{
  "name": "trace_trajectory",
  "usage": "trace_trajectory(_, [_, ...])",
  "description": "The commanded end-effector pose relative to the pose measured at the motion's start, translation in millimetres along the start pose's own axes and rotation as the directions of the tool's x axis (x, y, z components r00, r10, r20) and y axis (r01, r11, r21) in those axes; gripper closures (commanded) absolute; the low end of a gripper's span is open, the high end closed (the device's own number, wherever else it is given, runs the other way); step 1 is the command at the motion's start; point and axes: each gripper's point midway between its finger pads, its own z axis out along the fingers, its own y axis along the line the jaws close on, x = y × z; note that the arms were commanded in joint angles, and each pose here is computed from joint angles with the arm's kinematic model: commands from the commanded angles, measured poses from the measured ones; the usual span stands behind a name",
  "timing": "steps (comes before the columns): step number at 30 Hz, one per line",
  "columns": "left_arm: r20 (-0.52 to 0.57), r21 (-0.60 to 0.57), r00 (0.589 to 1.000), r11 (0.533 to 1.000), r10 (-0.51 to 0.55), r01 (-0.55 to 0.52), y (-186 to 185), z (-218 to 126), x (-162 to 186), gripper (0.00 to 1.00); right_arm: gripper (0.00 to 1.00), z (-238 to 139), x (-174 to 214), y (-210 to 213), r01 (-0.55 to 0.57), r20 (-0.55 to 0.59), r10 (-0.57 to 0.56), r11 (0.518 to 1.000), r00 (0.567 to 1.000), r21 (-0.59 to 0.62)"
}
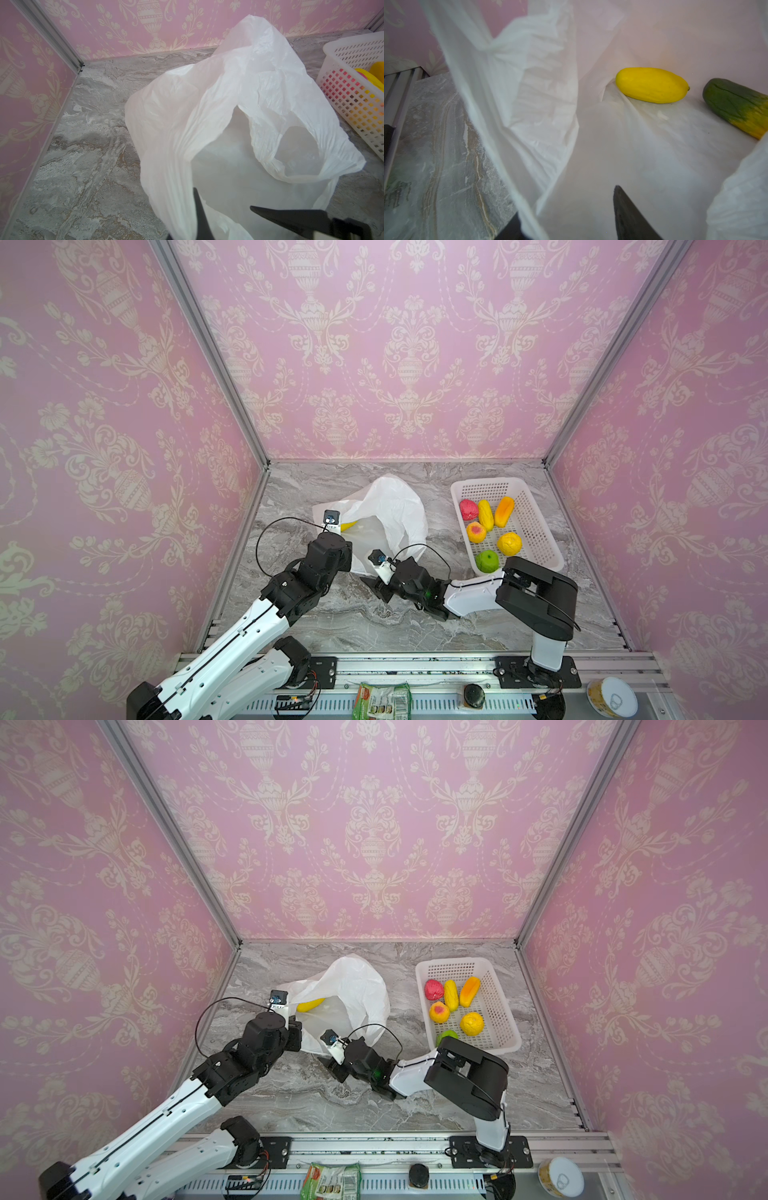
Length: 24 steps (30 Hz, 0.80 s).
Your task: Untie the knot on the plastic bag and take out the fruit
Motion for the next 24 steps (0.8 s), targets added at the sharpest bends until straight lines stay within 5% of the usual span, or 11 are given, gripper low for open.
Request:
trace_trajectory(1, [-0.001,-0.074,1.000,0.997,-0.011,0.011,13,2,3,1.00,0.57,-14,-53,2,-0.017,0.119,0.021,0.999,0.993,-0.037])
trace_trajectory(4, [-0.007,-0.060,1.000,0.998,-0.013,0.013,9,4,5,1.00,0.70,-18,-57,4,-0.029,0.116,0.036,0.998,0.993,-0.063])
trace_trajectory(8, [-0.008,-0.054,1.000,0.998,-0.016,0.015,9,3,4,1.00,0.71,-22,-59,5,-0.048,0.149,0.061,0.995,0.987,-0.091])
trace_trajectory(19, [0.002,-0.004,1.000,1.000,-0.022,0.022,2,-2,-3,1.00,0.82,41,-12,-34,-0.108,-0.064,0.116,0.987,0.991,0.122])
trace_trajectory(24, [0.034,0.021,0.998,0.999,-0.044,0.043,-2,-14,-33,1.00,0.78,54,-2,-7,-0.068,-0.053,0.073,0.994,0.996,0.086])
